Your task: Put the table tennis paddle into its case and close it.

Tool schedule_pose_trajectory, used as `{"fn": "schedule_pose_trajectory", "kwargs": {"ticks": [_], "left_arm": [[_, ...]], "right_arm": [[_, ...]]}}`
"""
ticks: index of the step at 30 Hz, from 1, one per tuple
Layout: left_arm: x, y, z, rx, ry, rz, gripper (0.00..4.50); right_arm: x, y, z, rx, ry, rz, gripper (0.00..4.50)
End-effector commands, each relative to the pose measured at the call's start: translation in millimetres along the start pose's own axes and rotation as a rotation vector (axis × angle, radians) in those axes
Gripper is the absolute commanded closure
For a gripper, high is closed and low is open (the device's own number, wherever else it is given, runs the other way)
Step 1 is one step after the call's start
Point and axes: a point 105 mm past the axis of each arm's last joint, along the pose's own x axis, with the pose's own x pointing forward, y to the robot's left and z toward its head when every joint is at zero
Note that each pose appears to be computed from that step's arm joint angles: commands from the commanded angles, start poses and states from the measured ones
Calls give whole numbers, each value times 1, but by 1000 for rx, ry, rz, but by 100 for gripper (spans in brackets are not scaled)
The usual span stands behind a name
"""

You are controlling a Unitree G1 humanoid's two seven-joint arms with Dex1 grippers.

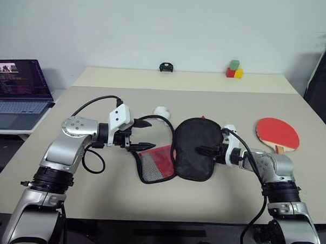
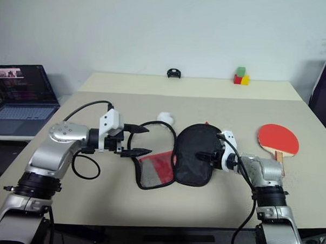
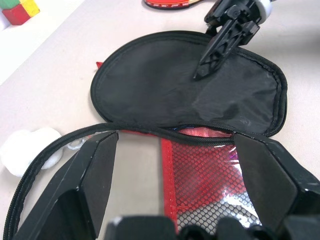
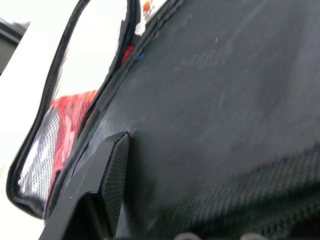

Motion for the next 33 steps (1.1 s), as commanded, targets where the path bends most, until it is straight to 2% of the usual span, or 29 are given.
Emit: {"fn": "schedule_pose_trajectory", "kwargs": {"ticks": [1, 3, 6, 14, 33], "left_arm": [[-5, 7, 14, 56, -18, 26, 49], [-6, 8, 14, 56, -15, 28, 49], [-7, 8, 13, 56, -12, 31, 49], [-8, 9, 13, 58, -6, 36, 49], [-4, 13, 16, 68, -20, 42, 49]], "right_arm": [[2, -11, 15, 10, -52, -49, 122], [3, -13, 19, 19, -59, -53, 122], [3, -15, 21, 20, -64, -58, 182], [1, -20, 27, 13, -76, -72, 447], [-8, -14, 57, 69, -269, 9, 447]]}}
